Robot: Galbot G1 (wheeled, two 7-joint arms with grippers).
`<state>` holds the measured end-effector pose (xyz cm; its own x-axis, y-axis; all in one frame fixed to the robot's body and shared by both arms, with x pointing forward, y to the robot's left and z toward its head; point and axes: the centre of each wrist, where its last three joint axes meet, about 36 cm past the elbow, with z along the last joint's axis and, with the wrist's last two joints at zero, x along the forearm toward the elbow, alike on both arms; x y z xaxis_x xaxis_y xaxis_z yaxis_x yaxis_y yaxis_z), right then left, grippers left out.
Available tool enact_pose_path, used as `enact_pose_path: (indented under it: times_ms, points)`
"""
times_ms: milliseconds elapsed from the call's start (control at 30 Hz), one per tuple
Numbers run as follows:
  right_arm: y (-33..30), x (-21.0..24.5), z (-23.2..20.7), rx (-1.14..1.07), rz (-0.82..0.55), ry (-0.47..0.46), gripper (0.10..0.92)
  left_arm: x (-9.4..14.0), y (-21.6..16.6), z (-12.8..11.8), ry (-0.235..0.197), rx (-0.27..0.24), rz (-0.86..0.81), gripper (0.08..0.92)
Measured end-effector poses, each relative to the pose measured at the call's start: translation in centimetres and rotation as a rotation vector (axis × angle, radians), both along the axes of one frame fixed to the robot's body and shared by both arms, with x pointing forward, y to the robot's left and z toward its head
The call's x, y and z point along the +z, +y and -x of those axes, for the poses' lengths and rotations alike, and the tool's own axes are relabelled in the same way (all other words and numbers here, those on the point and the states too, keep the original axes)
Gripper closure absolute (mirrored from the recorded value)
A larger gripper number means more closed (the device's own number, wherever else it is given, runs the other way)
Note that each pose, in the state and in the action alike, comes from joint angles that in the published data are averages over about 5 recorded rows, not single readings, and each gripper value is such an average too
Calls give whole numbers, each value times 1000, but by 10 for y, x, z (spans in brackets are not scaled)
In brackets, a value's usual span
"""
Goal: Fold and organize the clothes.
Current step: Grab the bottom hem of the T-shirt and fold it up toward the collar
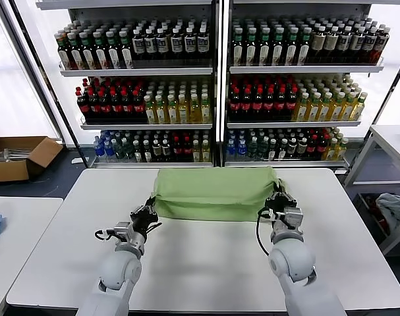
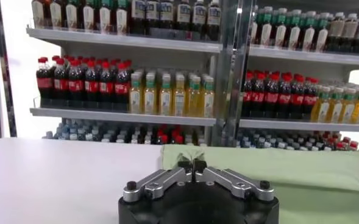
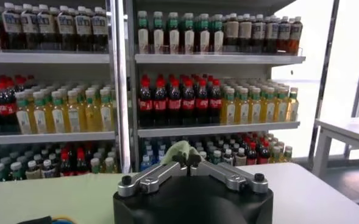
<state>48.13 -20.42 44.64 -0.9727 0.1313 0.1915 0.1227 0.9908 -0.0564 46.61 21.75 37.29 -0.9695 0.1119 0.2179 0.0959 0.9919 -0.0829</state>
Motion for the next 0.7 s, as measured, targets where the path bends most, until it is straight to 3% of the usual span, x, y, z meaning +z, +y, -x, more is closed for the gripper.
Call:
enact_pose_path:
  times_ms: [200, 300, 700]
  points:
    - [1, -5, -23, 13, 16, 47, 907, -6, 0, -21, 22, 0, -15, 915]
    - [2, -10, -33, 12, 21, 81, 850, -9, 0, -29, 36, 1, -25, 883]
    - [17, -26, -64, -19, -57, 191, 504, -15, 6, -43, 85, 25, -72, 548]
